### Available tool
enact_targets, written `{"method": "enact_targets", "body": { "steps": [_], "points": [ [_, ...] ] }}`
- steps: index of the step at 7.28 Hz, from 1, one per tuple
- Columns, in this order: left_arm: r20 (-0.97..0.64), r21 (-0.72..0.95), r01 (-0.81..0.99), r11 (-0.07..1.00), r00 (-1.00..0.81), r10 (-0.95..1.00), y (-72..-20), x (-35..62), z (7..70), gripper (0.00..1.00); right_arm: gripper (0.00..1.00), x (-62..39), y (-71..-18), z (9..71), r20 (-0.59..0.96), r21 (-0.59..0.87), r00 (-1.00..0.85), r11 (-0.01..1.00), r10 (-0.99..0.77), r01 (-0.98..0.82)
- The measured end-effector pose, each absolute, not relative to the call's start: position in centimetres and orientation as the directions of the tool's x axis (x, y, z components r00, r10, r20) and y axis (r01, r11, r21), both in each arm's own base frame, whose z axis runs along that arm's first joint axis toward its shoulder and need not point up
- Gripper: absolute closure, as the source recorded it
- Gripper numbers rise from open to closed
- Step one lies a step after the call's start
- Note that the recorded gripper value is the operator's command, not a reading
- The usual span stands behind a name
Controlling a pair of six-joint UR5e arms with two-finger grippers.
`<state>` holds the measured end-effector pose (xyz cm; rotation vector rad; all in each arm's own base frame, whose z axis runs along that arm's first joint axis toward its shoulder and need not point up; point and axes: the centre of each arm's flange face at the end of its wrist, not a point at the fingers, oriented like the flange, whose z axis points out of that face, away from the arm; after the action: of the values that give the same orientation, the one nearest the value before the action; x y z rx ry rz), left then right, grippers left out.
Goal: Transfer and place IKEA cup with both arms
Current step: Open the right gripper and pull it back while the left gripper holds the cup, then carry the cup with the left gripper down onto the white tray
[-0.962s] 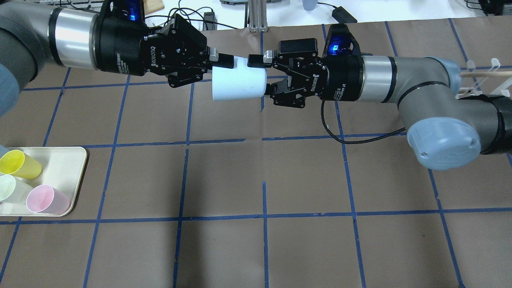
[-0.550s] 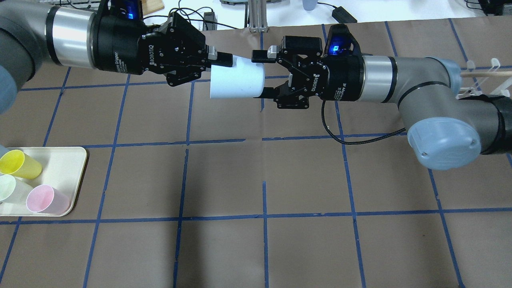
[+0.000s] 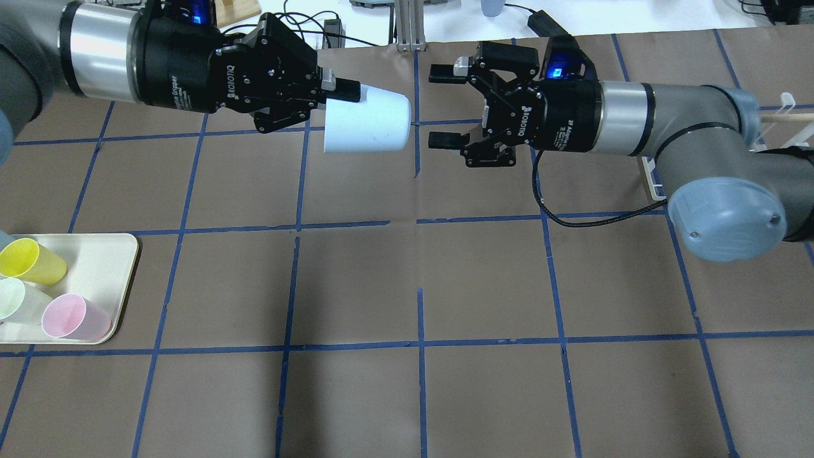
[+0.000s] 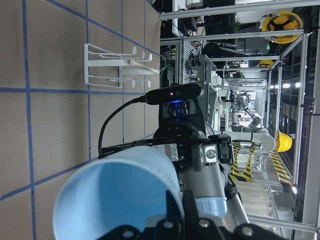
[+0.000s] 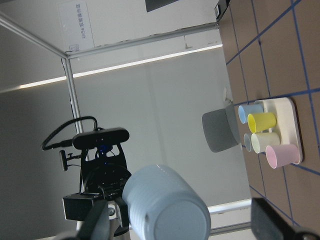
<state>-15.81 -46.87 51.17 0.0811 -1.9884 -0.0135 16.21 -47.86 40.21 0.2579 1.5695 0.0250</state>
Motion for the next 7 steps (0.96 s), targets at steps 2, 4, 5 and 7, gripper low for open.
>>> {"method": "enact_targets", "body": {
  "steps": [2,4,5,7],
  "points": [
    [0.758,0.113,-0.083,0.990,-0.637,-0.140,-47.6,-14.0,50.9,1.00,0.00,13.5,-49.3,41.5,-0.966,0.159,-0.171,0.967,0.194,0.199],
    [0.503,0.148,-0.115,0.982,-0.846,-0.175,-48.3,-11.4,48.9,1.00,0.00,12.2,-50.1,43.1,-0.889,0.160,-0.386,0.957,0.246,0.242],
    [0.328,0.136,-0.119,0.983,-0.931,-0.158,-49.0,-9.5,47.3,1.00,0.00,11.6,-50.4,43.9,-0.823,0.162,-0.490,0.946,0.287,0.281],
    [0.023,0.103,-0.112,0.988,-0.993,-0.115,-50.6,-5.3,44.2,1.00,0.00,10.2,-50.3,45.4,-0.659,0.136,-0.665,0.925,0.352,0.355]
  ]
}}
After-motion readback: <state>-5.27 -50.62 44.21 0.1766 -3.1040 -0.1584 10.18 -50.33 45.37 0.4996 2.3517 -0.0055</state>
